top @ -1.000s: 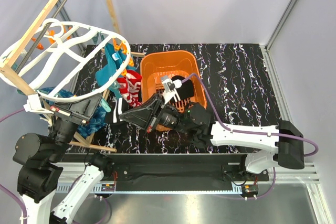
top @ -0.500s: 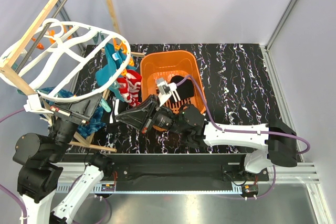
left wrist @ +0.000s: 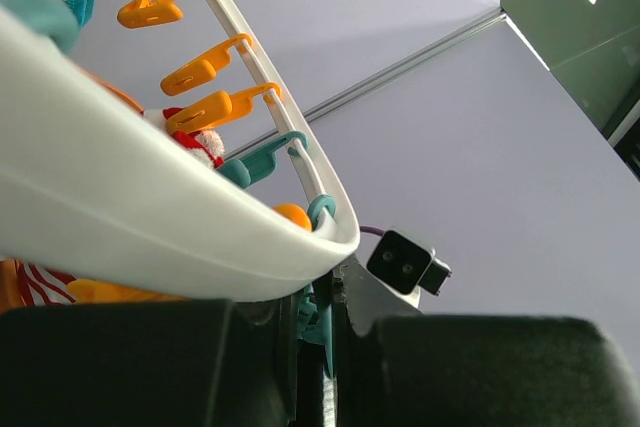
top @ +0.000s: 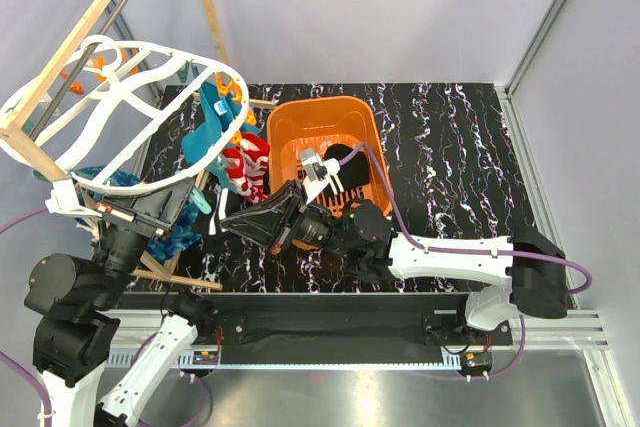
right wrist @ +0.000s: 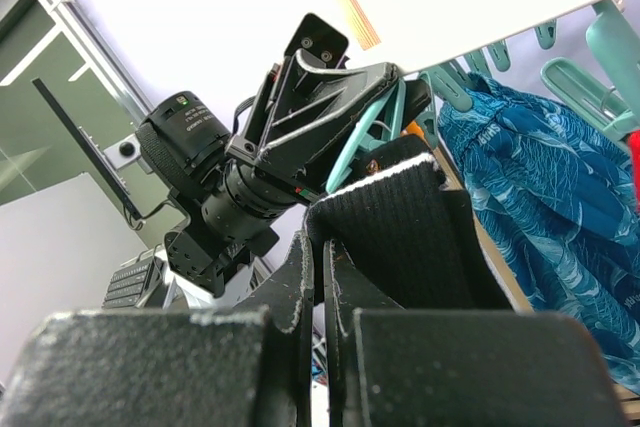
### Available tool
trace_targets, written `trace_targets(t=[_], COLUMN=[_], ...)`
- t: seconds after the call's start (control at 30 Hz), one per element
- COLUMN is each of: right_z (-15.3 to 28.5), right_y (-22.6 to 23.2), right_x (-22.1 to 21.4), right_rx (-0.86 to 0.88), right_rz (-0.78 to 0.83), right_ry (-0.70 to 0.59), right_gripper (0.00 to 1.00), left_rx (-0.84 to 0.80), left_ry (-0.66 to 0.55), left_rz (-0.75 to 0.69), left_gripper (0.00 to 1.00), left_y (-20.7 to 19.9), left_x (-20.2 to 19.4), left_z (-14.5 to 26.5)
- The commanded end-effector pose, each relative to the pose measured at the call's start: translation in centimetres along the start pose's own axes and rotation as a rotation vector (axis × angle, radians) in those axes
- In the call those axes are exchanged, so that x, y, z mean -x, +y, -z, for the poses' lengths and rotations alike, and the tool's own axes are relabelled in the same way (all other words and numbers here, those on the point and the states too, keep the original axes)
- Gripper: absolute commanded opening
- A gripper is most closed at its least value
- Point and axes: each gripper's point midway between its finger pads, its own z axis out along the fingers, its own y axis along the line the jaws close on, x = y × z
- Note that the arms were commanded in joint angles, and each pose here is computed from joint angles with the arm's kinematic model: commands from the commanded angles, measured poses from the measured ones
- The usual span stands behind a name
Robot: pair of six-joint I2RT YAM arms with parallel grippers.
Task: Clip the socks to the hanger
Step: Clamp the sock onto the hanger.
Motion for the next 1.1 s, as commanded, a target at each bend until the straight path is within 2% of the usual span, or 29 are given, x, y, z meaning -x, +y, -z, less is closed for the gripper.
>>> trace_targets(t=[0.0,0.17,0.23,0.27,0.5,0.6,0.73,0.93,1.03,1.07], right_z=[-0.5,-0.6,-0.7,-0.7,-0.7,-0.8,-0.6,0.0,0.4,0.5], right_y=[3.2,3.0,2.9,3.0,2.4,1.7,0.7,-3.6,-5.3,-5.6], right_x=[3.1,2.8,2.8,2.8,2.9,2.7,2.6,4.3,6.0,6.3], right_rx=[0.079,0.081,0.081,0.083,0.054,0.024,-0.026,-0.298,-0.382,-0.394], right_rz=[0.036,0.035,0.036,0.040,0.052,0.059,0.071,0.168,0.205,0.221], right_ry=[-0.087,-0.083,-0.083,-0.084,-0.086,-0.082,-0.076,-0.057,-0.036,-0.030], right_gripper=[0.00,0.00,0.00,0.00,0.01,0.01,0.01,0.01,0.00,0.01], left_rx=[-0.045,-0.043,-0.043,-0.040,-0.046,-0.051,-0.069,-0.096,-0.124,-0.139], left_ry=[0.018,0.018,0.015,0.015,0.006,0.003,0.000,-0.006,-0.002,0.013], left_rz=[0.007,0.005,0.007,0.008,0.012,0.007,-0.016,-0.047,-0.068,-0.076], left_gripper=[0.00,0.00,0.09,0.18,0.54,0.61,0.77,0.78,0.74,0.67], left_y=[-1.3,-1.3,-1.2,-1.1,-0.8,-0.9,-1.2,-1.3,-1.3,-1.3], left_x=[-0.1,0.0,0.0,-0.1,-0.1,0.0,0.1,0.0,-0.2,-0.6], left_z=[0.7,0.8,0.9,0.9,1.4,1.6,2.3,3.6,4.2,4.3])
